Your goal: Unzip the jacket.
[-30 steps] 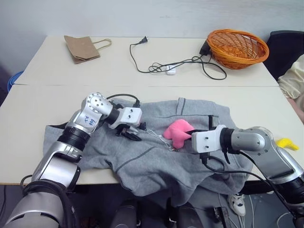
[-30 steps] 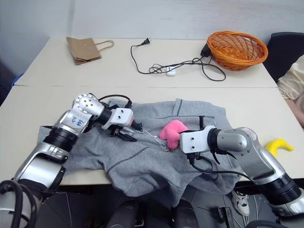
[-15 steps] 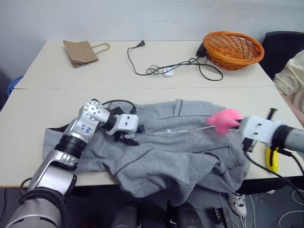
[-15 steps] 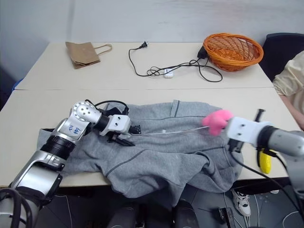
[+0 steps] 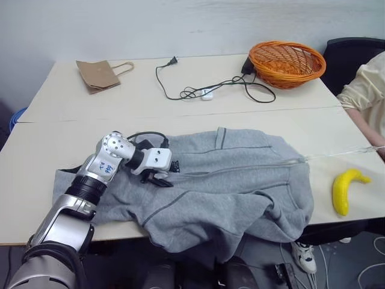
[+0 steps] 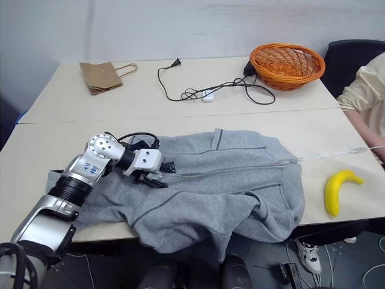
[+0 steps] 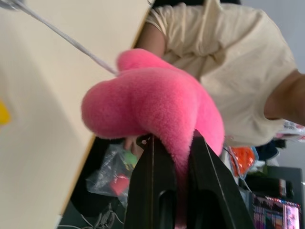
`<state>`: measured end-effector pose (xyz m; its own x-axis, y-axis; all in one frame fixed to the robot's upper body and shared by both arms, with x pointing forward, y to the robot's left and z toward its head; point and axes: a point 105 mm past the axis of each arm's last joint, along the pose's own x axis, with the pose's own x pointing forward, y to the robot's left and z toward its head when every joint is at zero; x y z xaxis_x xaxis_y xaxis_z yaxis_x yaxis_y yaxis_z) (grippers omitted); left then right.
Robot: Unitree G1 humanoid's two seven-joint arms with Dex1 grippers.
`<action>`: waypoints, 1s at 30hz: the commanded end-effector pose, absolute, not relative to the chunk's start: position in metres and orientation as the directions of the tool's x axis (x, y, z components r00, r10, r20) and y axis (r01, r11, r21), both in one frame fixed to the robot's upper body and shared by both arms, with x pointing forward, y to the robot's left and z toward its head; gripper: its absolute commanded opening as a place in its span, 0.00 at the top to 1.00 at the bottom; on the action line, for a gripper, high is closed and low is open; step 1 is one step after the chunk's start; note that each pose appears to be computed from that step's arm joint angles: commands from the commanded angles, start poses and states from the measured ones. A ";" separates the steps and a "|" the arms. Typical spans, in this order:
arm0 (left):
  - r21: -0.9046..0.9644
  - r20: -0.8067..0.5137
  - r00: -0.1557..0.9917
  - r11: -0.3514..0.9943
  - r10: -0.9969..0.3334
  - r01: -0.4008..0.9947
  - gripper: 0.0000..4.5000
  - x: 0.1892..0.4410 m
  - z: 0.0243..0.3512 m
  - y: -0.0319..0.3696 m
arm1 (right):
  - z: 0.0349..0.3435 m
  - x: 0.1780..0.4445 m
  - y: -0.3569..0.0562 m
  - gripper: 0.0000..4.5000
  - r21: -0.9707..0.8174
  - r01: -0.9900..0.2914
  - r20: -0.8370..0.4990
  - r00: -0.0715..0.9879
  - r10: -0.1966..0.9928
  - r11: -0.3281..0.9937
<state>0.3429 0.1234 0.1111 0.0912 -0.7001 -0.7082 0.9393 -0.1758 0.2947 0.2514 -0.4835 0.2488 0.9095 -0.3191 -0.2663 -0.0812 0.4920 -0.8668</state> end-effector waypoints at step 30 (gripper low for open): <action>0.252 -0.739 0.131 -0.090 -0.661 0.964 0.46 0.335 0.089 0.140 | 0.266 0.298 -0.475 1.00 -0.695 0.042 -0.152 0.967 -0.204 0.717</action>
